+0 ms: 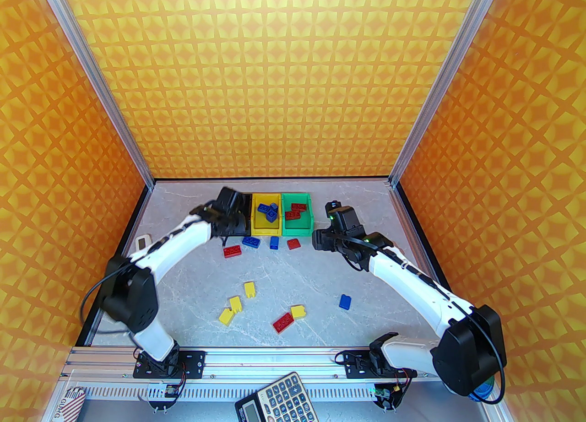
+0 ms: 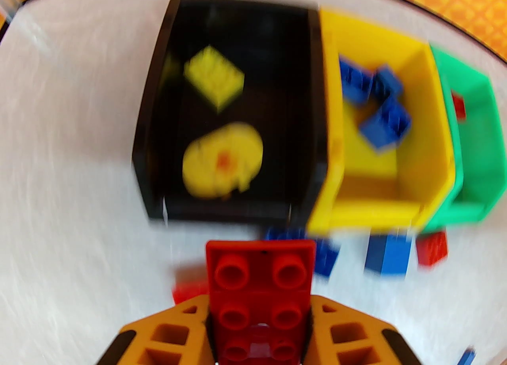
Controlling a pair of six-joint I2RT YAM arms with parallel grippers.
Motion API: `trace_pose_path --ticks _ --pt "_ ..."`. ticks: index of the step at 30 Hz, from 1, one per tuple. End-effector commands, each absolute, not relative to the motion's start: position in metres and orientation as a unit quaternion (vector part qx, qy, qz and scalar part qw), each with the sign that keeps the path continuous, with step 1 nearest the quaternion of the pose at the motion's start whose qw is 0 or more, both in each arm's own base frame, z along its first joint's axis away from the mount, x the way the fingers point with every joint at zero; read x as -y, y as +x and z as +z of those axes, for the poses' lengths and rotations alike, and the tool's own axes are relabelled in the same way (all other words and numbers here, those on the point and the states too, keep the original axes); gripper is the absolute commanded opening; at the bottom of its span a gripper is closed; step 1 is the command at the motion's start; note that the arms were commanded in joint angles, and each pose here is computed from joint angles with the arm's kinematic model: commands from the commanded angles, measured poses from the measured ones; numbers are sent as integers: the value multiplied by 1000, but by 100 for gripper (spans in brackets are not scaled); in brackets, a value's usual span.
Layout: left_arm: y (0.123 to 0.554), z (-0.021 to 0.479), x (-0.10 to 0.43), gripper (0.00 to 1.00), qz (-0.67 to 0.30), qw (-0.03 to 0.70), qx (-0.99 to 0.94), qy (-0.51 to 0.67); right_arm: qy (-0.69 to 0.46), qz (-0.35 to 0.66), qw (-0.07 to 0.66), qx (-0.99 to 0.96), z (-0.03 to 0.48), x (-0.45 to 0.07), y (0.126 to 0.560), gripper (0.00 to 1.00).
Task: Sort the legos into containers by color
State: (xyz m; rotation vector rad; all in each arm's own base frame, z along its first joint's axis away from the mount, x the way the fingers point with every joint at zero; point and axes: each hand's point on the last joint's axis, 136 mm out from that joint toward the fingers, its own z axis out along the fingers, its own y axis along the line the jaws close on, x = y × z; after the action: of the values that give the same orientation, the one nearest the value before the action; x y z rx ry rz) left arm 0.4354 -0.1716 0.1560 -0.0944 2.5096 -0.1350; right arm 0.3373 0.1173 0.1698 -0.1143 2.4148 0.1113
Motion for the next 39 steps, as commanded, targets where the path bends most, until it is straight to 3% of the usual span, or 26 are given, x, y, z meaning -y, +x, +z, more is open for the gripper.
trace_pose_path --ticks 1,12,25,34,37,39 --pt "464 158 167 31 -30 311 -950 -10 -38 20 356 -933 173 -105 329 73" --pt "504 159 187 31 -53 301 -952 15 -35 -4 363 -931 176 -90 315 75" --pt "514 173 311 31 -119 312 -937 104 -27 4 361 -932 174 -94 318 75" --pt "522 174 361 32 -186 324 -921 110 -24 6 360 -933 172 -91 310 76" --pt "524 173 368 39 -202 325 -918 106 -24 9 357 -934 170 -91 309 75" --pt "525 176 370 56 -209 328 -915 108 -25 12 355 -934 169 -92 308 76"
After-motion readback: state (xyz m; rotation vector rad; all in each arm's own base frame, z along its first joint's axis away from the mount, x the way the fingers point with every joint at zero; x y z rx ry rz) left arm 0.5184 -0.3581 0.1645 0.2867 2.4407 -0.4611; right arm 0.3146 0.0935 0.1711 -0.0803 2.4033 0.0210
